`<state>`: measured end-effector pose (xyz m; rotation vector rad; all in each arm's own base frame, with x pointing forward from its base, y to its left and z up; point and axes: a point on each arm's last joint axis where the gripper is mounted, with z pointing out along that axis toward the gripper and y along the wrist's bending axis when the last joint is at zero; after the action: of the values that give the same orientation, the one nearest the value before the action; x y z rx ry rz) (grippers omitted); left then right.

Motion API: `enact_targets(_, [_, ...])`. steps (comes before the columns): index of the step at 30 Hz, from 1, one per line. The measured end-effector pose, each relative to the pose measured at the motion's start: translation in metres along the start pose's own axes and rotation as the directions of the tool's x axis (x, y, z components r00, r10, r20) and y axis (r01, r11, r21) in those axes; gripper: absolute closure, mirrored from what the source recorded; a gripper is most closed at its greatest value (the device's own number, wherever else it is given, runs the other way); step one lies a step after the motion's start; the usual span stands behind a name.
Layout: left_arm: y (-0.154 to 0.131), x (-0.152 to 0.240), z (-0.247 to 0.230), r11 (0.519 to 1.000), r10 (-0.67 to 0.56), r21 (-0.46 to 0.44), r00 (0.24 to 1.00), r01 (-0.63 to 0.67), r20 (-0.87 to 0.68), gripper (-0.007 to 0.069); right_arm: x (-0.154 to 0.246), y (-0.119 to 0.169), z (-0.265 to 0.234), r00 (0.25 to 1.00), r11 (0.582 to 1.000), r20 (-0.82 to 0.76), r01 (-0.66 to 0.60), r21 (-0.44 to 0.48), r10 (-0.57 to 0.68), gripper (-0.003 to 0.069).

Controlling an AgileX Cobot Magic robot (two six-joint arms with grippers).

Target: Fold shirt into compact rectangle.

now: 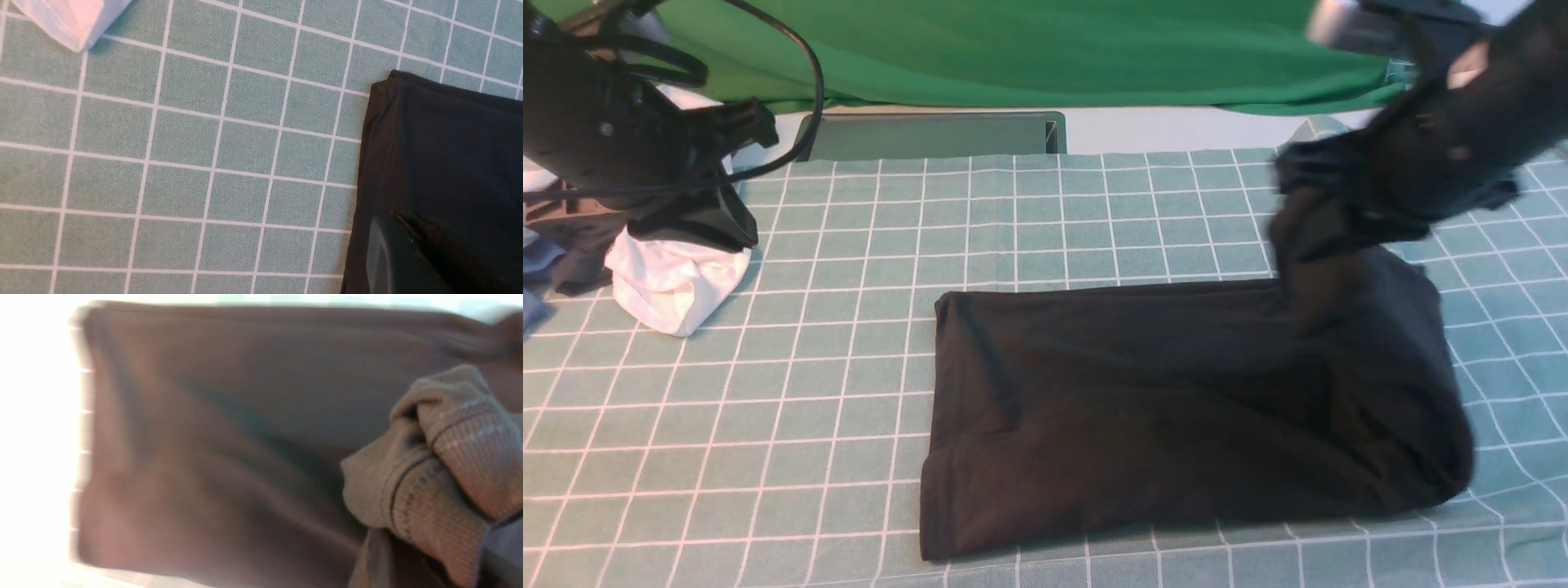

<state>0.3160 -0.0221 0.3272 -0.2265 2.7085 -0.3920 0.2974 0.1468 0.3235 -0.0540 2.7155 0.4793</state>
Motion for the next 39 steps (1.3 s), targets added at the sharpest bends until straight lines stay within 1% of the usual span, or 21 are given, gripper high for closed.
enact_targets(2, [-0.001,0.0,0.0,1.0,0.0,0.014,1.0,0.0,0.0,0.0612,0.005,0.023,0.009,1.0,0.999,0.019,0.015,-0.046,-0.014,0.0582])
enact_targets(3, [-0.001,0.0,0.0,1.0,-0.001,0.016,1.0,0.001,-0.001,0.0612,0.006,0.025,0.01,1.0,0.999,0.025,0.017,-0.049,-0.015,0.0581])
enact_targets(4, [-0.002,0.0,0.0,1.0,-0.004,0.026,1.0,0.004,-0.001,0.0612,0.01,0.039,0.017,0.999,0.997,0.033,0.025,-0.076,-0.023,0.0579])
enact_targets(9, [-0.004,0.0,0.0,0.999,-0.012,0.045,1.0,0.012,-0.001,0.061,0.021,0.077,0.049,0.995,0.986,0.073,0.083,-0.146,-0.074,0.057])
enact_targets(12, [-0.004,0.0,0.0,0.999,-0.012,0.046,1.0,0.012,0.003,0.061,0.025,0.088,0.064,0.992,0.981,0.087,0.106,-0.164,-0.092,0.0563])
enact_targets(14, [-0.004,-0.001,0.0,0.999,-0.015,0.051,1.0,0.015,0.011,0.061,0.031,0.099,0.086,0.99,0.977,0.086,0.126,-0.174,-0.113,0.0538])
enact_targets(17, [-0.005,-0.002,0.0,0.998,-0.017,0.054,1.0,0.016,0.019,0.061,0.035,0.104,0.105,0.99,0.976,0.076,0.131,-0.174,-0.119,0.0475])
enact_targets(20, [-0.005,-0.003,0.0,0.998,-0.017,0.055,0.999,0.016,0.028,0.061,0.039,0.105,0.122,0.993,0.978,0.048,0.115,-0.172,-0.108,0.0337])
enact_targets(21, [-0.005,-0.003,0.0,0.998,-0.017,0.055,0.999,0.016,0.03,0.061,0.039,0.105,0.123,0.993,0.978,0.047,0.116,-0.171,-0.11,0.0327])
enact_targets(22, [-0.005,-0.004,0.0,0.998,-0.018,0.055,0.999,0.016,0.037,0.061,0.039,0.103,0.125,0.993,0.979,0.04,0.115,-0.166,-0.11,0.0246])
enact_targets(23, [-0.005,-0.004,0.0,0.998,-0.018,0.055,0.999,0.016,0.039,0.061,0.038,0.102,0.125,0.993,0.98,0.037,0.114,-0.163,-0.109,0.0239])
enact_targets(24, [-0.005,-0.004,0.0,0.998,-0.022,0.062,0.999,0.019,0.044,0.061,0.035,0.099,0.122,0.993,0.981,0.033,0.115,-0.157,-0.112,0.0204])
enact_targets(25, [-0.006,-0.004,0.0,0.998,-0.024,0.066,0.999,0.021,0.044,0.0609,0.031,0.096,0.119,0.992,0.981,0.031,0.124,-0.152,-0.12,0.0201])
enact_targets(27, [-0.006,-0.005,0.0,0.997,-0.029,0.073,0.998,0.026,0.047,0.0608,0.021,0.091,0.105,0.987,0.977,0.024,0.159,-0.14,-0.157,0.0252])
enact_targets(29, [-0.006,-0.005,0.0,0.997,-0.03,0.074,0.998,0.026,0.05,0.0608,0.009,0.086,0.082,0.978,0.969,0.022,0.208,-0.132,-0.206,0.0365])
enact_targets(30, [-0.006,-0.005,0.0,0.997,-0.03,0.074,0.998,0.027,0.049,0.0608,0.002,0.082,0.063,0.971,0.963,0.009,0.239,-0.125,-0.24,0.046])
enact_targets(31, [-0.006,-0.005,0.0,0.997,-0.03,0.074,0.998,0.027,0.049,0.0608,-0.003,0.08,0.052,0.966,0.959,0.016,0.256,-0.123,-0.256,0.0519])
enact_targets(33, [-0.006,-0.005,0.002,0.997,-0.032,0.074,0.998,0.028,0.045,0.0608,-0.009,0.073,0.021,0.955,0.949,0.001,0.294,-0.11,-0.296,0.0593])
enact_targets(35, [-0.005,-0.006,0.004,0.997,-0.033,0.073,0.999,0.03,0.04,0.0608,-0.015,0.064,-0.019,0.94,0.936,0.01,0.341,-0.091,-0.341,0.0622])
enact_targets(38, [-0.005,-0.006,0.006,0.997,-0.035,0.072,0.999,0.032,0.035,0.0608,-0.011,0.05,-0.071,0.912,0.913,0.087,0.405,-0.05,-0.4,0.0626])
enact_targets(39, [-0.005,-0.006,0.006,0.997,-0.035,0.072,0.999,0.032,0.034,0.0608,-0.01,0.05,-0.074,0.911,0.912,0.095,0.407,-0.047,-0.402,0.0626])
